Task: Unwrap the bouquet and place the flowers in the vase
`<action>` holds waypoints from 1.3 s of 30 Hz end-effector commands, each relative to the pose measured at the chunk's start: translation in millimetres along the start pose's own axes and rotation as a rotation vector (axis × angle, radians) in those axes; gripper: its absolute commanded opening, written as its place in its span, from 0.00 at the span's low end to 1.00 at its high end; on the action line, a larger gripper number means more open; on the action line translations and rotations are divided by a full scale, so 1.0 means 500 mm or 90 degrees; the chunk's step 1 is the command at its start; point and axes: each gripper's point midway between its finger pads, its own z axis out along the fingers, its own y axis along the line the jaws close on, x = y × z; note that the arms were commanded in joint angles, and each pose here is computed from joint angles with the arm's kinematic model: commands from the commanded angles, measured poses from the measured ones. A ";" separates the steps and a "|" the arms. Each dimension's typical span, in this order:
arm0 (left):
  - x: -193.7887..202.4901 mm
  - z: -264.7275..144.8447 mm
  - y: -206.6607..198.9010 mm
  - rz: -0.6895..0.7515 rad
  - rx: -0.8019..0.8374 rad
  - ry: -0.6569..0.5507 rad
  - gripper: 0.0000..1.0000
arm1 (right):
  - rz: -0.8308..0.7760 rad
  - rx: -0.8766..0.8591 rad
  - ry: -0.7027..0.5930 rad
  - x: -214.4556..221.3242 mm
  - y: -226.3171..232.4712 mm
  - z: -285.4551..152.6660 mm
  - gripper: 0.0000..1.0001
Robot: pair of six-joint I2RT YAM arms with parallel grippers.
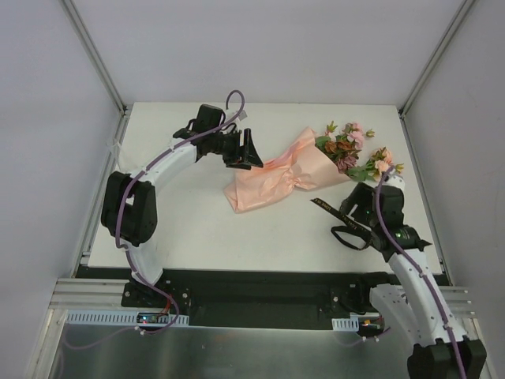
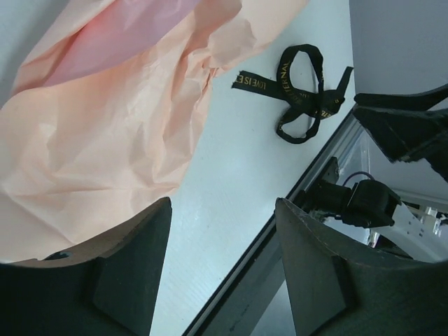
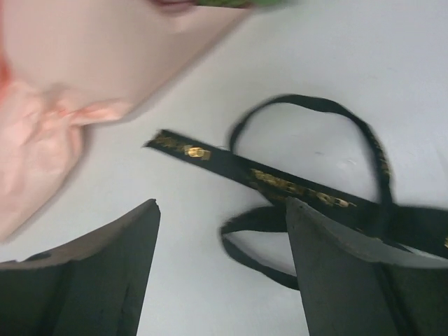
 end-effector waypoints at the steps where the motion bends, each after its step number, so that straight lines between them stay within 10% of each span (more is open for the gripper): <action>1: -0.013 -0.022 0.012 0.035 -0.038 -0.028 0.61 | -0.115 -0.239 0.002 -0.058 0.209 -0.027 0.75; 10: -0.016 -0.013 0.167 -0.039 -0.172 0.001 0.71 | -0.169 -0.356 0.088 -0.003 0.449 -0.027 0.76; 21: 0.006 0.035 0.235 -0.133 -0.160 0.059 0.66 | -0.179 -0.291 0.103 0.048 0.377 -0.005 0.76; 32: 0.002 0.031 0.178 -0.117 -0.107 0.061 0.27 | -0.079 -0.196 0.175 0.059 0.331 0.105 0.72; 39: -0.008 0.004 0.108 -0.071 -0.078 0.036 0.18 | -0.060 -0.119 0.181 0.070 0.306 0.179 0.40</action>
